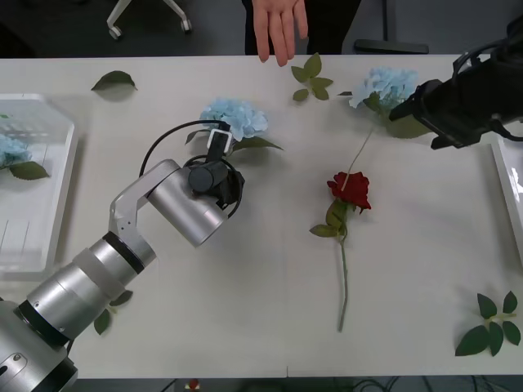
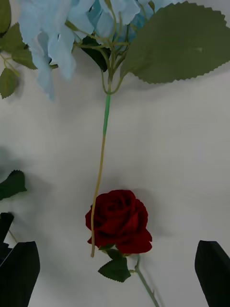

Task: Place the red flowers into the right box and the blue flowers into the left box. If a person shows an open palm, hand one flower to the person first, then continue sorting.

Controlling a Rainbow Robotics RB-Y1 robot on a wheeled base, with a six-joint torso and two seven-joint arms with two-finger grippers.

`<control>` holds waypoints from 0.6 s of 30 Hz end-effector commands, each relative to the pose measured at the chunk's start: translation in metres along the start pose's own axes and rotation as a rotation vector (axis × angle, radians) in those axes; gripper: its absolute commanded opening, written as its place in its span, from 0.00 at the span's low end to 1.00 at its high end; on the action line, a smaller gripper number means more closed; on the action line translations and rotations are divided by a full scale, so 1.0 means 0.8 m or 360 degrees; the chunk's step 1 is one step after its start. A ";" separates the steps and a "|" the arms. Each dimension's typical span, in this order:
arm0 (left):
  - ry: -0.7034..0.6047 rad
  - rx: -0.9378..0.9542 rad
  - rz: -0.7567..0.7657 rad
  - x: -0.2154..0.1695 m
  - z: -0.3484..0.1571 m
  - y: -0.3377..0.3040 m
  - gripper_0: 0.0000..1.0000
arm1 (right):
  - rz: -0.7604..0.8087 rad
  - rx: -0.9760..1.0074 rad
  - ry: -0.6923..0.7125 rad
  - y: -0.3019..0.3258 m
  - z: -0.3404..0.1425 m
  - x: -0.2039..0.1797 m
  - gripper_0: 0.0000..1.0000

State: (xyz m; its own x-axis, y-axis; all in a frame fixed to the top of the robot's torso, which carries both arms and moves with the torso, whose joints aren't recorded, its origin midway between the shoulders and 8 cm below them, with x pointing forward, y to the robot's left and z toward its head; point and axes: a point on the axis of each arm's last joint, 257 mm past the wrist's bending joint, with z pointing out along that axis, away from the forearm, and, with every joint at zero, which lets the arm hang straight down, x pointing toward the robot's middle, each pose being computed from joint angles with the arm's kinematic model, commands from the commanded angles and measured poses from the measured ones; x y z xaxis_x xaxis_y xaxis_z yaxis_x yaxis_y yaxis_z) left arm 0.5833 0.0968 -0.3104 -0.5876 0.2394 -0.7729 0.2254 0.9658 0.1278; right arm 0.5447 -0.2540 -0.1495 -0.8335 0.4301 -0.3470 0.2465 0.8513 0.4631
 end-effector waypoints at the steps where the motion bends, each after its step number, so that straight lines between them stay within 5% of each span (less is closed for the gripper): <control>1: -0.0042 0.0012 0.0041 -0.017 -0.007 -0.001 0.00 | 0.0026 -0.0008 -0.0066 0.024 0.004 -0.030 0.94; 18: -0.0041 0.0014 0.0032 -0.017 -0.007 -0.001 0.00 | 0.0109 0.0034 -0.0171 0.041 0.076 -0.064 0.95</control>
State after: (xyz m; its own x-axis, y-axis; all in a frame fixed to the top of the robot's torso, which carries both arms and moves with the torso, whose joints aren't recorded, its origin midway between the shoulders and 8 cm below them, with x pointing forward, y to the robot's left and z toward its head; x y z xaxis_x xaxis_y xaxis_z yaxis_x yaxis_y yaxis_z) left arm 0.5831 0.0963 -0.3105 -0.5884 0.2379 -0.7728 0.2259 0.9660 0.1254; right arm 0.6085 -0.2403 -0.1895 -0.7813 0.5071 -0.3640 0.3316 0.8312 0.4462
